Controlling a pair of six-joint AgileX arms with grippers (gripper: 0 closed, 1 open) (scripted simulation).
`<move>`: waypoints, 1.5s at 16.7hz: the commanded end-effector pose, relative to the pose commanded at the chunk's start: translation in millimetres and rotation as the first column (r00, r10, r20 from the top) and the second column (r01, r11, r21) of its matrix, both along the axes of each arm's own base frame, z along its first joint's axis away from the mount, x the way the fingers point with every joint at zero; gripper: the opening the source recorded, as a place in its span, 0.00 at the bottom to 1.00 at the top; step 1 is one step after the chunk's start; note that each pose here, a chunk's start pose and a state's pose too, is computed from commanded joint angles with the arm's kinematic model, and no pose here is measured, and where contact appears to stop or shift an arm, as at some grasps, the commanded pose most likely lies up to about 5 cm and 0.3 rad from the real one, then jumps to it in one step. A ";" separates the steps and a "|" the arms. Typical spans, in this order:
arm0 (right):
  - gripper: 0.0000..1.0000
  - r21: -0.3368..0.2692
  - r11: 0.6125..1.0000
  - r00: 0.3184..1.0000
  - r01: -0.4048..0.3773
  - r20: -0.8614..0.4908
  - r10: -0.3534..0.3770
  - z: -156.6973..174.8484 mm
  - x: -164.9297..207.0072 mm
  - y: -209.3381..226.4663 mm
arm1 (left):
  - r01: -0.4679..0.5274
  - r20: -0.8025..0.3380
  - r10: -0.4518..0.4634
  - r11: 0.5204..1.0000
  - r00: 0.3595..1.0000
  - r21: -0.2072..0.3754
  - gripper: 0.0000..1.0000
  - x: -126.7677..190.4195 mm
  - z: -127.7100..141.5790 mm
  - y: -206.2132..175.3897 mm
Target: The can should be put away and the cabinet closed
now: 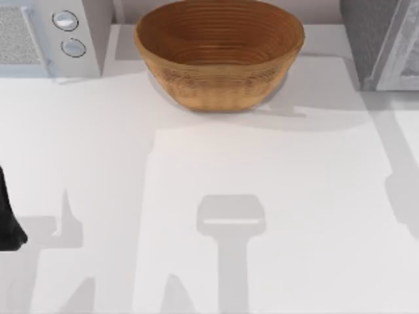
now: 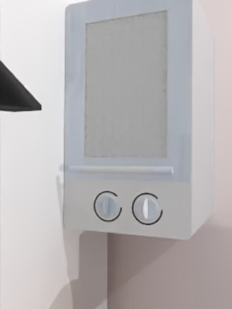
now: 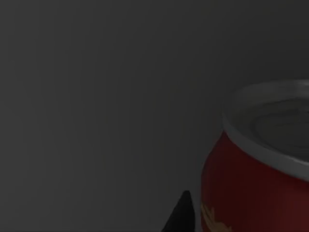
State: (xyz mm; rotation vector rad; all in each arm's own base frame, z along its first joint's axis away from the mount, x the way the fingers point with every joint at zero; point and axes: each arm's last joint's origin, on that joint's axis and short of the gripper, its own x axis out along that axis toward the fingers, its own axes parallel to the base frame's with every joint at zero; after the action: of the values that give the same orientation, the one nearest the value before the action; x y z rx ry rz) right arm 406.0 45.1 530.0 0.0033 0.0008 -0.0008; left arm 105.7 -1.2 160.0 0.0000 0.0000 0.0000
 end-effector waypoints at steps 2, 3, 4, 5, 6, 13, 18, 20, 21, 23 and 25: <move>0.15 0.000 1.000 1.000 0.000 0.000 0.000 0.0 0.0 0.0 | 0.000 0.000 0.000 1.000 1.000 0.000 1.00 0.0 0.0 0.0; 0.23 0.000 1.000 1.000 0.000 0.000 0.000 0.0 0.0 0.0 | 0.000 0.000 0.000 1.000 1.000 0.000 1.00 0.0 0.0 0.0; 0.30 0.000 1.000 1.000 0.000 0.000 0.000 0.0 0.0 0.0 | 0.000 0.000 0.000 1.000 1.000 0.000 1.00 0.0 0.0 0.0; 0.38 0.000 1.000 1.000 0.000 0.000 0.000 0.0 0.0 0.0 | 0.000 0.000 0.000 1.000 1.000 0.000 1.00 0.0 0.0 0.0; 0.45 0.000 1.000 1.000 0.000 0.000 0.000 0.0 0.0 0.0 | 0.000 0.000 0.000 1.000 1.000 0.000 1.00 0.0 0.0 0.0; 0.98 0.000 1.000 1.000 0.000 0.000 0.000 0.0 0.0 0.0 | 0.000 0.000 0.000 1.000 1.000 0.000 1.00 0.0 0.0 0.0; 1.00 0.000 1.000 1.000 0.000 0.000 0.000 0.0 0.0 0.0 | 0.000 0.000 0.000 1.000 1.000 0.000 1.00 0.0 0.0 0.0; 1.00 0.000 1.000 1.000 0.000 0.000 0.000 0.0 0.0 0.0 | 0.000 0.000 0.000 1.000 1.000 0.000 1.00 0.0 0.0 0.0; 1.00 0.000 1.000 1.000 0.000 0.000 0.000 0.0 0.0 0.0 | 0.000 0.000 0.000 1.000 1.000 0.000 1.00 0.0 0.0 0.0; 1.00 0.000 1.000 1.000 -0.002 0.000 0.002 0.0 -0.1 0.9 | 0.000 0.000 0.000 1.000 1.000 0.000 1.00 0.0 0.0 0.0; 1.00 -0.003 1.000 0.999 0.007 0.042 -0.007 10.3 -9.7 -3.1 | 0.000 0.000 0.000 1.000 1.000 0.000 1.00 0.0 0.0 0.0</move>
State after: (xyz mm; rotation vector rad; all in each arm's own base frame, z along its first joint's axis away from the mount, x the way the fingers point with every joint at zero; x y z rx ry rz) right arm 396.3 42.0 540.3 -0.0003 -0.0411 -0.0075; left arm 105.7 -1.2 160.0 0.0000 0.0000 0.0000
